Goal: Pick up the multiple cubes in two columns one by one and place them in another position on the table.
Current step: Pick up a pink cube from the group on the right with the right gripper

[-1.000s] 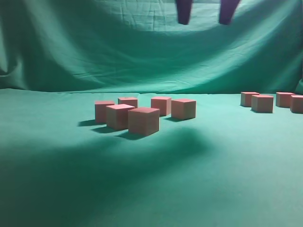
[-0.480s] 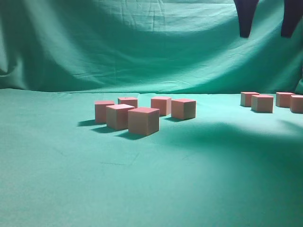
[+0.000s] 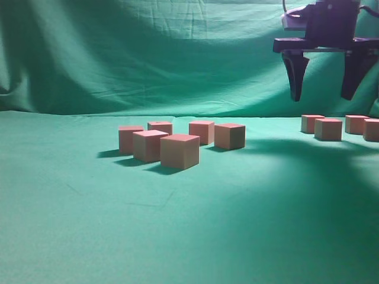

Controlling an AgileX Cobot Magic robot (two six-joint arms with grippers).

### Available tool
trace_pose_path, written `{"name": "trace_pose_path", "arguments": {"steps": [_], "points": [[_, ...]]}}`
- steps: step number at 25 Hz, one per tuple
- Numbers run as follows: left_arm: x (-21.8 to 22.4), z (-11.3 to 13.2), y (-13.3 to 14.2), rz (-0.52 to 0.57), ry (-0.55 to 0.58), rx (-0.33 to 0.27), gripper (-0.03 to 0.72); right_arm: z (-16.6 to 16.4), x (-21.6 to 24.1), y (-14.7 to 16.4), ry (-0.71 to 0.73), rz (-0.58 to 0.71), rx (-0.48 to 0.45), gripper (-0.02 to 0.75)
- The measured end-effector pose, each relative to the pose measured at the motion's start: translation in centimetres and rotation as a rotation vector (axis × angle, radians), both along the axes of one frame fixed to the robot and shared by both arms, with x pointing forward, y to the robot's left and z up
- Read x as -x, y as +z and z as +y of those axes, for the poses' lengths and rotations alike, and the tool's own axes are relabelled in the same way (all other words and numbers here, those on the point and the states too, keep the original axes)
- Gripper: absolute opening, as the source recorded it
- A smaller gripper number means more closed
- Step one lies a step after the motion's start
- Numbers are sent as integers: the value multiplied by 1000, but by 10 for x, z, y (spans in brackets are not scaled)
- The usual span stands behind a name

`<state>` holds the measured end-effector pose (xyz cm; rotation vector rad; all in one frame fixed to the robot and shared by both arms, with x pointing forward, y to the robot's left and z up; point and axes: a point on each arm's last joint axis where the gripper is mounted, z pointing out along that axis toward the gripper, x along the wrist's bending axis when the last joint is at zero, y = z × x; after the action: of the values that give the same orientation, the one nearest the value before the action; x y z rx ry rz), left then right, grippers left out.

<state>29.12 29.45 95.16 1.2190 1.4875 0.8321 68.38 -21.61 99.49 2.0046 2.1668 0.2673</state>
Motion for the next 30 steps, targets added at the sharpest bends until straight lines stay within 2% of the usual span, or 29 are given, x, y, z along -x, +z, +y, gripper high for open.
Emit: {"name": "trace_pose_path", "arguments": {"steps": [2, 3, 7, 16, 23, 27, 30], "points": [[0, 0, 0, 0, 0, 0, 0, 0, -3, -7, -18, 1, 4, 596], [0, 0, 0, 0, 0, 0, 0, -1, -4, -12, -27, 8, 10, 543], [0, 0, 0, 0, 0, 0, 0, -3, -8, -26, -40, 25, 42, 543], [0, 0, 0, 0, 0, 0, 0, -2, -13, -53, -48, 61, 49, 543], [0, 0, 0, 0, 0, 0, 0, -2, -12, -56, -52, 78, 52, 260], [0, 0, 0, 0, 0, 0, 0, -3, -9, -50, -55, 92, 56, 267], [0, 0, 0, 0, 0, 0, 0, 0, -3, -24, -50, 58, 49, 267]]}}
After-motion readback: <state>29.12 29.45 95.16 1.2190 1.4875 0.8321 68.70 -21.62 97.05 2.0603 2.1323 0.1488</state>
